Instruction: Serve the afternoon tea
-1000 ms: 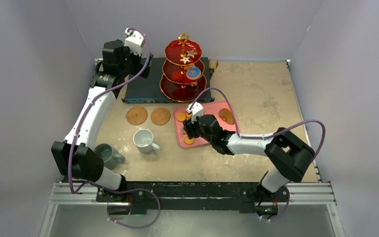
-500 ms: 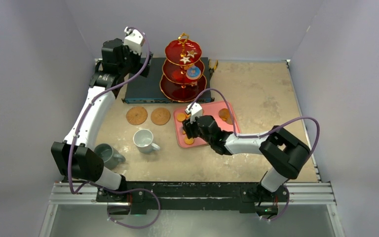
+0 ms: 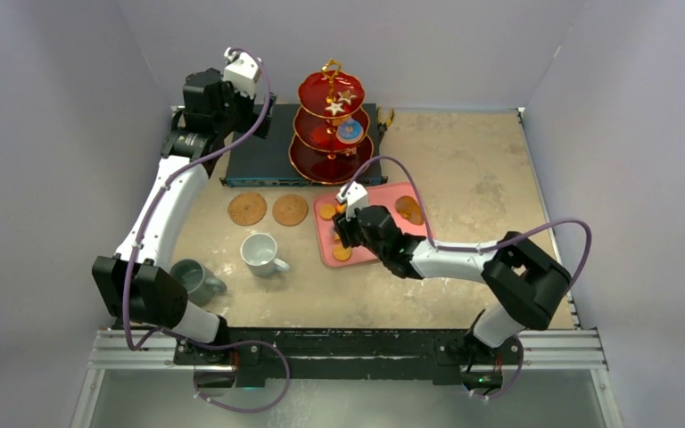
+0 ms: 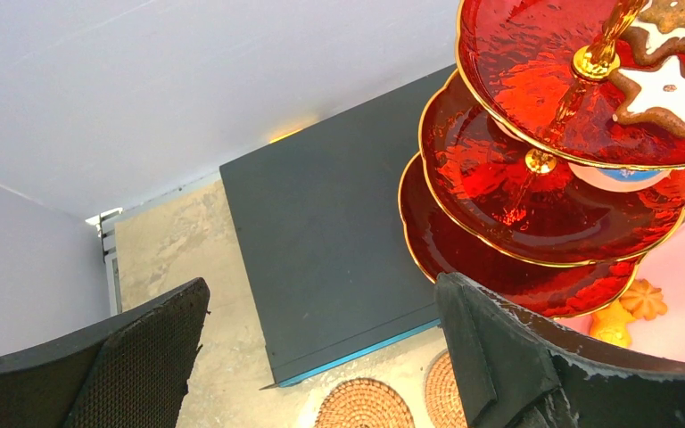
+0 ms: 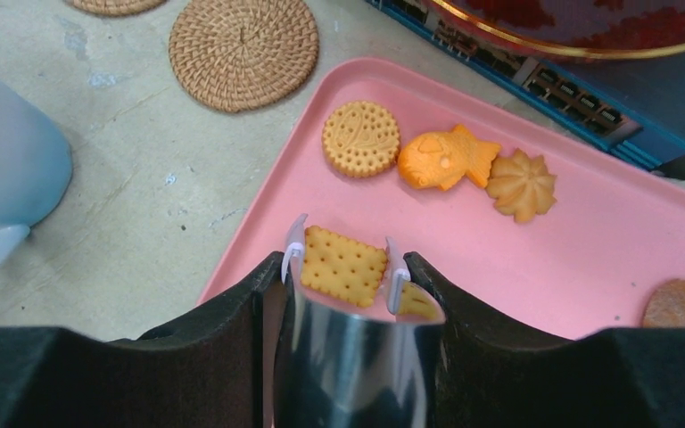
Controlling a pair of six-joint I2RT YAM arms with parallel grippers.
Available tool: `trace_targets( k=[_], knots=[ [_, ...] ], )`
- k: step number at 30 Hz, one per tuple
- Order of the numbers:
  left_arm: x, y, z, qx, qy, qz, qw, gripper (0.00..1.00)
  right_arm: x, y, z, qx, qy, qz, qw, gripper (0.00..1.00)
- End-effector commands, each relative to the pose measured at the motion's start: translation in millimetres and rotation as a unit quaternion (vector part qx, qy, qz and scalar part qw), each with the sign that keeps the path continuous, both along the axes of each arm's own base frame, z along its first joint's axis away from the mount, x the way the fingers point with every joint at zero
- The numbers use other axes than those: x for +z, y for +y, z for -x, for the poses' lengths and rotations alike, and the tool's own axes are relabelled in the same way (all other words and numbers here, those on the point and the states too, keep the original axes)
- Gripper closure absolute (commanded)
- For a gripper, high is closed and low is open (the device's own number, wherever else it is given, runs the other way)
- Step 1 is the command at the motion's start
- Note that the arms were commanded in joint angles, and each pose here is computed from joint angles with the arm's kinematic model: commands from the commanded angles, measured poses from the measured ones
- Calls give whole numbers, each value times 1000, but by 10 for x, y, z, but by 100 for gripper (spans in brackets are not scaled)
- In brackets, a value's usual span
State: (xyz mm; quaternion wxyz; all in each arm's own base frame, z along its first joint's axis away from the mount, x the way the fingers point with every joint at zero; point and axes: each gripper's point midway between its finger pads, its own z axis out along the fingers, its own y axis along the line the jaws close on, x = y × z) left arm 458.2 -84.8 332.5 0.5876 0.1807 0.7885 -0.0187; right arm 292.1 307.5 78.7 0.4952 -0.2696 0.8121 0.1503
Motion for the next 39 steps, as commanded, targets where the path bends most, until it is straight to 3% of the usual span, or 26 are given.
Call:
trace_targets(
  k=[1,14,22,39],
  knots=[
    [297,32,-10,4,-38,8,999,1,706,170,-186,4,-64,-30,998,60],
    [381,45,31,5,-47,10,999,1,2550,284,-819,6,-193,-106,975,60],
    [444,75,83,7,-53,12,999,1,3389,250,-1283,-1,-247,-127,961,60],
    [511,98,113,5,-62,17,998,1,3353,363,-1612,-4,-243,-129,962,59]
  ],
)
